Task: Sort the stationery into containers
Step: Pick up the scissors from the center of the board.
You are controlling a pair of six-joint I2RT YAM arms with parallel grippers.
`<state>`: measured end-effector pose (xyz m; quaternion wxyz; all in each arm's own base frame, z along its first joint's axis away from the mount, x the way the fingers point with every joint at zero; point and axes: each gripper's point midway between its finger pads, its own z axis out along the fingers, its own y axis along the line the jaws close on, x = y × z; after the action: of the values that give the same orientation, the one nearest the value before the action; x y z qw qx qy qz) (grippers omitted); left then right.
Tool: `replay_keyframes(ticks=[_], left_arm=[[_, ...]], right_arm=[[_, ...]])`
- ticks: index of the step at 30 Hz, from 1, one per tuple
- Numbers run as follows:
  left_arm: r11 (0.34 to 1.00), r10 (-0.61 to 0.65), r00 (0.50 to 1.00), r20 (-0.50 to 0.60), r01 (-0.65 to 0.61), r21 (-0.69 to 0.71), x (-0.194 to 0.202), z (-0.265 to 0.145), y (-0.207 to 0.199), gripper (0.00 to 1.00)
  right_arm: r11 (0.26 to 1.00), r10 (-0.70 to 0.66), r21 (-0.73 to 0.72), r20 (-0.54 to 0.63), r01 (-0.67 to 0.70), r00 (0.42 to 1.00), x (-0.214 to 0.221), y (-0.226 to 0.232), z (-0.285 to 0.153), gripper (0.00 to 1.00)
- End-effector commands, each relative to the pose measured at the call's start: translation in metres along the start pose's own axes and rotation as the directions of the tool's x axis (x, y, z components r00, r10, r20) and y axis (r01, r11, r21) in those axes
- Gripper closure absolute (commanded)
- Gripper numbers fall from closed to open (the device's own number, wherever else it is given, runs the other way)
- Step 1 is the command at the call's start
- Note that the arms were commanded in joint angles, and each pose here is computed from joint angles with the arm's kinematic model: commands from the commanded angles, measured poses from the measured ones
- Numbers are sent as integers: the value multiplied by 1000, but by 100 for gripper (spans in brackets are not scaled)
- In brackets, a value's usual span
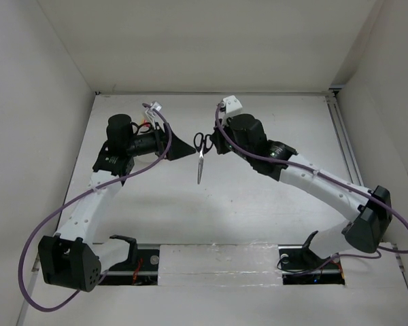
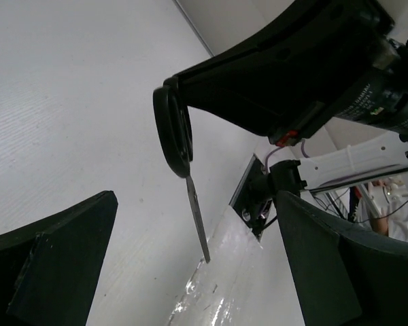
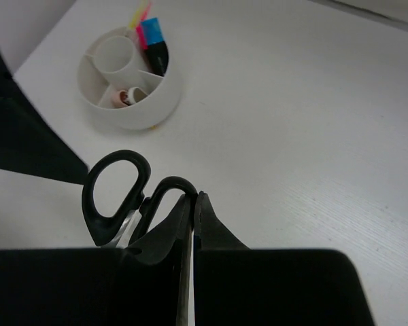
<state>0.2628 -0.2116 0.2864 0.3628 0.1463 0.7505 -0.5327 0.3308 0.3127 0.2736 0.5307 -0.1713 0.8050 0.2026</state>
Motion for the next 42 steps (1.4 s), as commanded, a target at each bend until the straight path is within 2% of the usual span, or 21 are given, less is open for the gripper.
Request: replay_keyframes(ticks=[1, 8, 17, 18, 19, 22, 23, 25, 26, 28, 29, 30, 31, 36, 37, 40, 42], left_arm=[[992, 63, 998, 7, -63, 113, -5, -3, -24, 0], [993, 62, 998, 7, -62, 100, -5, -3, -21, 0], [994, 39, 999, -13, -37, 100, -1, 0, -16, 27], [994, 39, 999, -13, -37, 100, -1, 0, -16, 31], [994, 48, 999, -12, -46, 100, -1, 0, -16, 44], [996, 29, 999, -19, -27, 86, -1, 1, -13, 65], [995, 49, 999, -13, -48, 89, -4, 1, -15, 82], [996, 40, 999, -25, -38, 82, -3, 2, -12, 99], [997, 40, 999, -18, -39, 70, -4, 2, -10, 100], [999, 37, 999, -4, -37, 29, -8, 3, -4, 100], [999, 41, 999, 21, -40, -31, -15, 3, 3, 100], [996, 51, 998, 42, -48, -71, -19, 3, 11, 100], [991, 69, 995, 70, -60, -115, -29, 2, 14, 100], [937, 153, 961, 228, -68, -344, -77, -8, 42, 100], [912, 189, 941, 282, -62, -406, -94, -14, 48, 100], [875, 286, 882, 374, -82, -477, -134, -23, 47, 100], [818, 370, 821, 436, -65, -572, -166, -37, 55, 100]], right_arm=[[996, 28, -89, 111, -18, 993, -42, 33, -18, 100], [985, 36, -173, 132, -13, 991, -55, 68, -22, 100], [978, 32, -210, 139, -2, 990, -57, 91, -23, 100], [976, 31, -219, 136, 0, 990, -56, 93, -23, 100], [974, 29, -227, 135, 2, 990, -55, 97, -25, 100], [973, 37, -232, 151, -1, 988, -61, 98, -26, 100], [973, 37, -232, 151, -1, 988, -61, 98, -26, 100], [973, 37, -232, 151, -1, 988, -60, 99, -23, 100], [975, 27, -222, 155, 9, 987, -61, 97, -22, 100], [979, 31, -206, 168, 4, 985, -65, 93, -25, 46], [984, 34, -180, 178, -2, 983, -64, 86, -28, 9], [983, 38, -182, 186, -4, 982, -64, 85, -31, 8], [990, 40, -138, 197, -13, 980, -65, 75, -33, 0], [999, 31, -44, 233, -21, 972, -61, 40, -58, 0], [999, 33, -33, 237, -26, 971, -60, 33, -61, 0], [999, 39, -26, 248, -33, 968, -56, 21, -75, 0], [998, 39, -53, 243, -27, 969, -50, 22, -81, 0]])
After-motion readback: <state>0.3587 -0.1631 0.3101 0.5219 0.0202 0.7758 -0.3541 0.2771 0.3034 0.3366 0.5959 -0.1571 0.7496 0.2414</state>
